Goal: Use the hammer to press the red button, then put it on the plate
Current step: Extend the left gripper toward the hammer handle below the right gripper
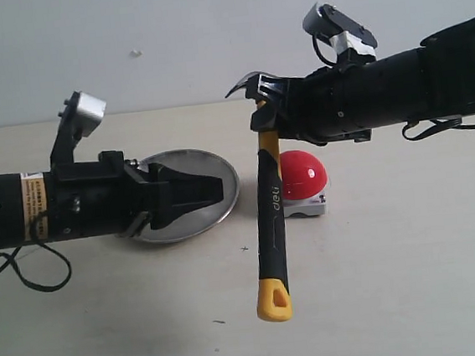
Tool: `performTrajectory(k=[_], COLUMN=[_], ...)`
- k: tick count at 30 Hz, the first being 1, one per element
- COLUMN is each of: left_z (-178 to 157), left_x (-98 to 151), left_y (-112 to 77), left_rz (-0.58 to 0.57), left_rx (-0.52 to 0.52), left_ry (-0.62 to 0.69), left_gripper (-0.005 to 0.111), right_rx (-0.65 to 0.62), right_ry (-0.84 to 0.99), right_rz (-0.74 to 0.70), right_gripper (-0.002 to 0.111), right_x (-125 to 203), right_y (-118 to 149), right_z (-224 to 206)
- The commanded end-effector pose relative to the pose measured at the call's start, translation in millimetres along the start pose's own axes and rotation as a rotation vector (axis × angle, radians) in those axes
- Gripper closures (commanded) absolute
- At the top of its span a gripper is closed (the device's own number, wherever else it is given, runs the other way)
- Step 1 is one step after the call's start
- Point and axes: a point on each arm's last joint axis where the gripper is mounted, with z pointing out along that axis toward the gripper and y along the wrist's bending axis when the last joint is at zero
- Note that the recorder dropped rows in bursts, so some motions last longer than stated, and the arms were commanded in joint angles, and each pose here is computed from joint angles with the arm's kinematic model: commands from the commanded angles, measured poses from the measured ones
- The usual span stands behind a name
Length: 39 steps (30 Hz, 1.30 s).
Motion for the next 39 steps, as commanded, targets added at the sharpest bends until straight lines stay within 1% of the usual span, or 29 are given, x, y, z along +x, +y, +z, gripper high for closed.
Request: performTrajectory(k=[1, 5, 10, 11, 14, 16, 26, 34, 39], left_z=[17, 31, 38, 38, 39, 39, 39, 46, 48], left_x=[-1, 0, 4, 4, 5, 6, 6, 10, 10], left_y=[-0.5, 3.9, 12.4, 13.2, 14.4, 14.7, 14.7, 4.8, 2.4], left_rz=[-0.002, -0.012, -0.037, -0.044, -0.048, -0.043, -0.04, -0.022, -0.011], left_rx=[0.004, 0.01, -0.004, -0.006, -0.008, -0.008, -0.008, 0.018, 0.02], left_ry=[0.034, 0.074, 0.105, 0.103, 0.106, 0.107, 0.107, 0.13, 0.133], left_gripper=[0.062, 0.062, 0.061, 0.059, 0.045, 0.041, 0.041, 0.041, 0.041], right_rx=[-0.029, -0.029, -0.029, -0.029, -0.027, -0.027, -0.035, -0.048, -0.051], right_ry=[-0.028, -0.028, -0.028, -0.028, -0.029, -0.029, -0.025, -0.019, -0.018], right_rz=[0.011, 0.011, -0.004, -0.006, -0.006, -0.006, -0.017, -0.017, -0.017], right_gripper=[0.108, 0.108, 0.108, 0.108, 0.108, 0.108, 0.108, 0.108, 0.108], right_x=[-7, -7, -7, -7, -7, -7, -7, -6, -6], right_y=[8, 8, 8, 8, 7, 7, 8, 9, 10], right_z=[-4, -4, -4, -4, -4, -4, -4, -4, -4])
